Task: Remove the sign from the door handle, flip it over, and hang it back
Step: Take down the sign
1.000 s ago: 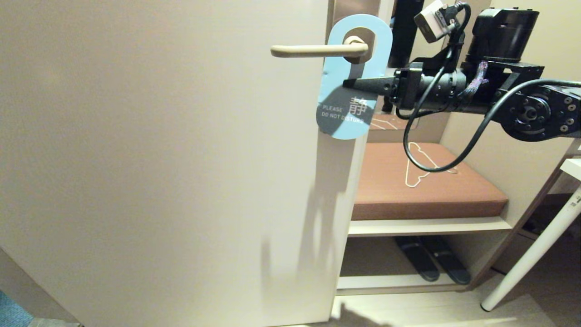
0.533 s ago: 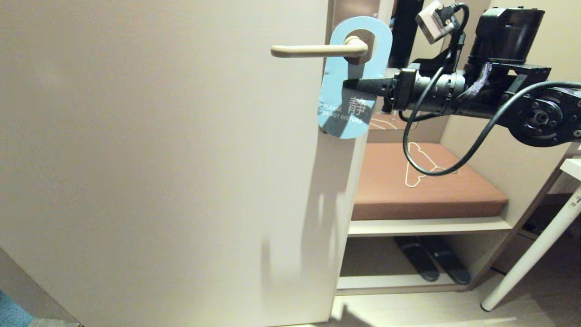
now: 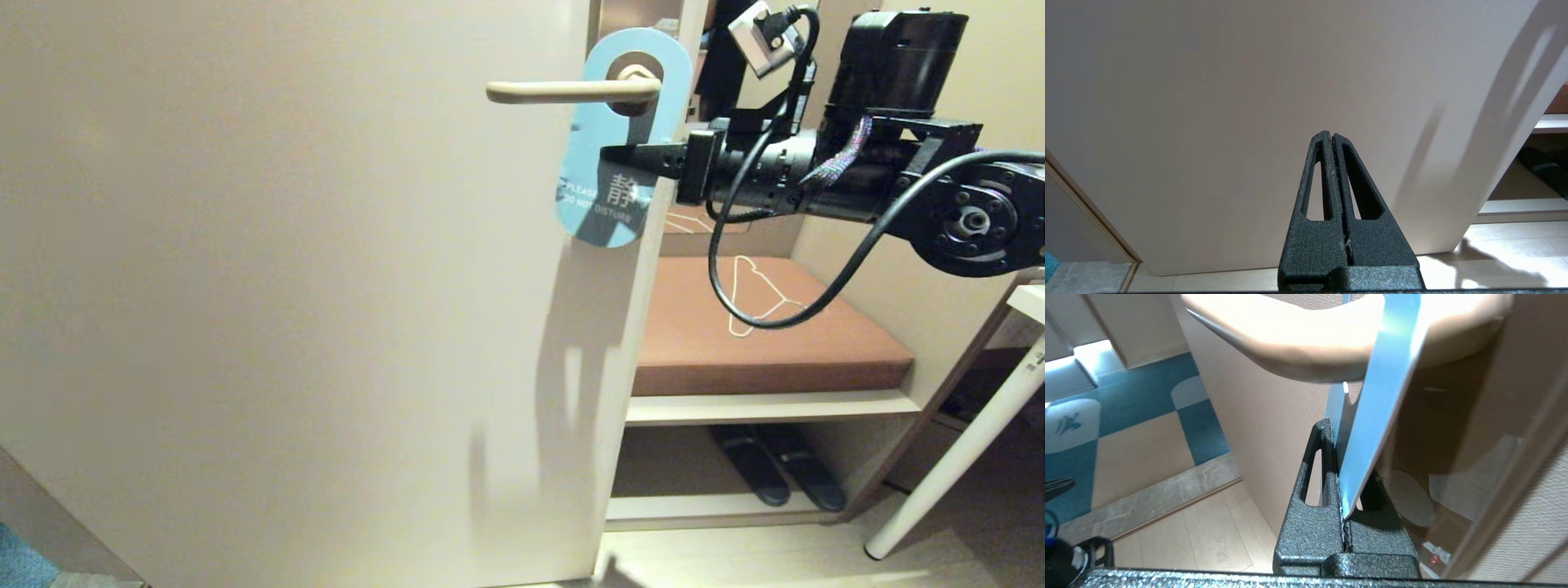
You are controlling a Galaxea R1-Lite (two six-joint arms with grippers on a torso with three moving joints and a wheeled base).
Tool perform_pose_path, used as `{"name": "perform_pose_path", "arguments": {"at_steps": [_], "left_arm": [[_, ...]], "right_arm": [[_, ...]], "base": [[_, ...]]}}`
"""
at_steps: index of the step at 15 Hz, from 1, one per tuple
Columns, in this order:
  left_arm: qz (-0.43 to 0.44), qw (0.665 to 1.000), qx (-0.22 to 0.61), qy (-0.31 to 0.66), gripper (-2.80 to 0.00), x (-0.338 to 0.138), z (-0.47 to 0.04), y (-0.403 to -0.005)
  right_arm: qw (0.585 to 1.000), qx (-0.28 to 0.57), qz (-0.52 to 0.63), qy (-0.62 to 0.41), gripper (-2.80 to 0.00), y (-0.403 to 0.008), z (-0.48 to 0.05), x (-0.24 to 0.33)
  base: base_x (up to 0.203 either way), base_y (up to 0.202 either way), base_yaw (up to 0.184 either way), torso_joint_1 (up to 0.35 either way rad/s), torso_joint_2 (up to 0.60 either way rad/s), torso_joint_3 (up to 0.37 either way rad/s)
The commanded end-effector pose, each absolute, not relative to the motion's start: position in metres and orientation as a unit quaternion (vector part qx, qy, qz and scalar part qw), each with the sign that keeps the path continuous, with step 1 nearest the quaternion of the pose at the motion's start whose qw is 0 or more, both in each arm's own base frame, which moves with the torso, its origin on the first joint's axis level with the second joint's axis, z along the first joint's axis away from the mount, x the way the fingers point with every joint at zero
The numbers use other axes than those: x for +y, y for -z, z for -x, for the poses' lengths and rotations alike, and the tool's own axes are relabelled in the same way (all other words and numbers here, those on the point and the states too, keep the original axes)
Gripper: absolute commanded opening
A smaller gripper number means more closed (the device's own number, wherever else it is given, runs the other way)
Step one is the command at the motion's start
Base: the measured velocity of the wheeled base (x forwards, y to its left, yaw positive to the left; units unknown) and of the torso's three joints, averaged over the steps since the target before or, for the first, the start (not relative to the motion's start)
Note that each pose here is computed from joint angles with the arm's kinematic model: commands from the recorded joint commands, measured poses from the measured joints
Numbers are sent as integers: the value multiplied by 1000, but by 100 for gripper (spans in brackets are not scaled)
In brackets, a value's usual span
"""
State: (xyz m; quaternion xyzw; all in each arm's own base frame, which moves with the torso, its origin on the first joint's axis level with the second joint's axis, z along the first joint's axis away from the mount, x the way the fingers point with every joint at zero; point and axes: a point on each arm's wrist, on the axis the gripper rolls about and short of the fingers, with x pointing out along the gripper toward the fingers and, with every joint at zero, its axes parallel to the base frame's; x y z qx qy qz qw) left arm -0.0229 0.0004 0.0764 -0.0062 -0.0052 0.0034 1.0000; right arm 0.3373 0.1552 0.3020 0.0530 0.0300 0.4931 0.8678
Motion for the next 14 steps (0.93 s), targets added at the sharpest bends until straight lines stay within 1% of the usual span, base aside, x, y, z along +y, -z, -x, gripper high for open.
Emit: {"name": "perform_pose_path", "arguments": {"at_steps": [1,6,9,14], "left_arm": [[7,1000,-5,-4,-280,0,23,-76],[7,1000,-5,-3,-280,0,23,-76],[6,1000,-5,-4,-280,0,23,-76],[6,1000,-5,-4,-280,0,23,-76]], "right_arm": [[869,30,-53,-492,-280,-303,-334,159],[886,39,-52,-459,-280,-305,-326,158],[889,43,-29,-456,-280,-301,-319,155],[894,36,-27,-447,-280,-307,-311,151]], "base": [[0,0,0,0,0,0],[0,0,0,0,0,0],[0,0,0,0,0,0],[0,0,0,0,0,0]]}}
